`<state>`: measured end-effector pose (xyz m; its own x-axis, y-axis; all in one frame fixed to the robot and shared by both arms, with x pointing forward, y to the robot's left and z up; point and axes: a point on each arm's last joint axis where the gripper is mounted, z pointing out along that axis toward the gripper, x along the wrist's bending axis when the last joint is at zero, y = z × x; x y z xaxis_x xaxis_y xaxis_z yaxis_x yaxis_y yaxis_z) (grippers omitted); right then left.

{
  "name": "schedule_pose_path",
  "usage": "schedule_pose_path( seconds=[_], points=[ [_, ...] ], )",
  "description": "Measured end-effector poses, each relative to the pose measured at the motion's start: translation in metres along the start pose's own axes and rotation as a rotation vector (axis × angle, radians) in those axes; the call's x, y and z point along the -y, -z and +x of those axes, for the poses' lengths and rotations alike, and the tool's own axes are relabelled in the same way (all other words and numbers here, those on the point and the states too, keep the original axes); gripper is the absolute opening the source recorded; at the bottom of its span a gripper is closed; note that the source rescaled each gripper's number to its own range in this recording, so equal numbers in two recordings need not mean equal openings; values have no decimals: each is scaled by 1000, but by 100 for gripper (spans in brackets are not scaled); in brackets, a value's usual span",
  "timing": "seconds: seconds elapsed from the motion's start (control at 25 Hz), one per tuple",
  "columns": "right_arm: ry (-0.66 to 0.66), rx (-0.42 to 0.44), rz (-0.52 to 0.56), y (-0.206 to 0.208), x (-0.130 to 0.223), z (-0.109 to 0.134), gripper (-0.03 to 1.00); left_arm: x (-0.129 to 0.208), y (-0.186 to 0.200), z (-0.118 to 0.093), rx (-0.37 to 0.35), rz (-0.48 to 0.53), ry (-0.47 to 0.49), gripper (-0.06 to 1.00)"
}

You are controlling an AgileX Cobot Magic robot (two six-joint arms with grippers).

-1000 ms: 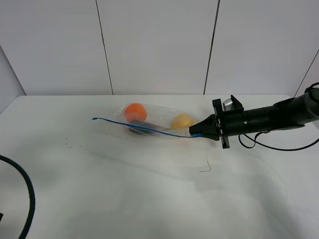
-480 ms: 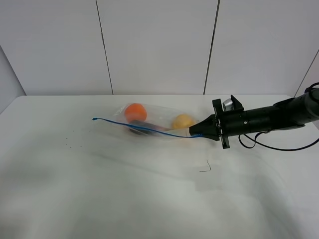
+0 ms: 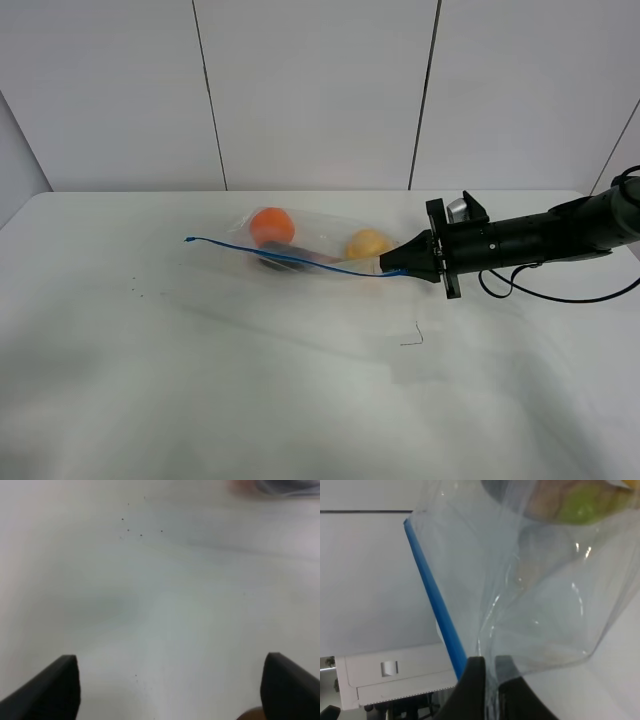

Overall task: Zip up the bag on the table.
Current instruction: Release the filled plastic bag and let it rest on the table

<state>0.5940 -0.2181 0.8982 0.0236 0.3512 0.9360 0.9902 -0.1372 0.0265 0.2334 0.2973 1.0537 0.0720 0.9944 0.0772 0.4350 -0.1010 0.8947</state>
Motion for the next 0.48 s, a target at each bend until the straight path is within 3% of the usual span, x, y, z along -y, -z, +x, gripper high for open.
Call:
schedule_pose_path(
  seconds=[0.48],
  points=[
    [0, 0, 0, 0, 0, 0, 0, 1, -1, 0, 16, 2, -6, 100]
  ],
)
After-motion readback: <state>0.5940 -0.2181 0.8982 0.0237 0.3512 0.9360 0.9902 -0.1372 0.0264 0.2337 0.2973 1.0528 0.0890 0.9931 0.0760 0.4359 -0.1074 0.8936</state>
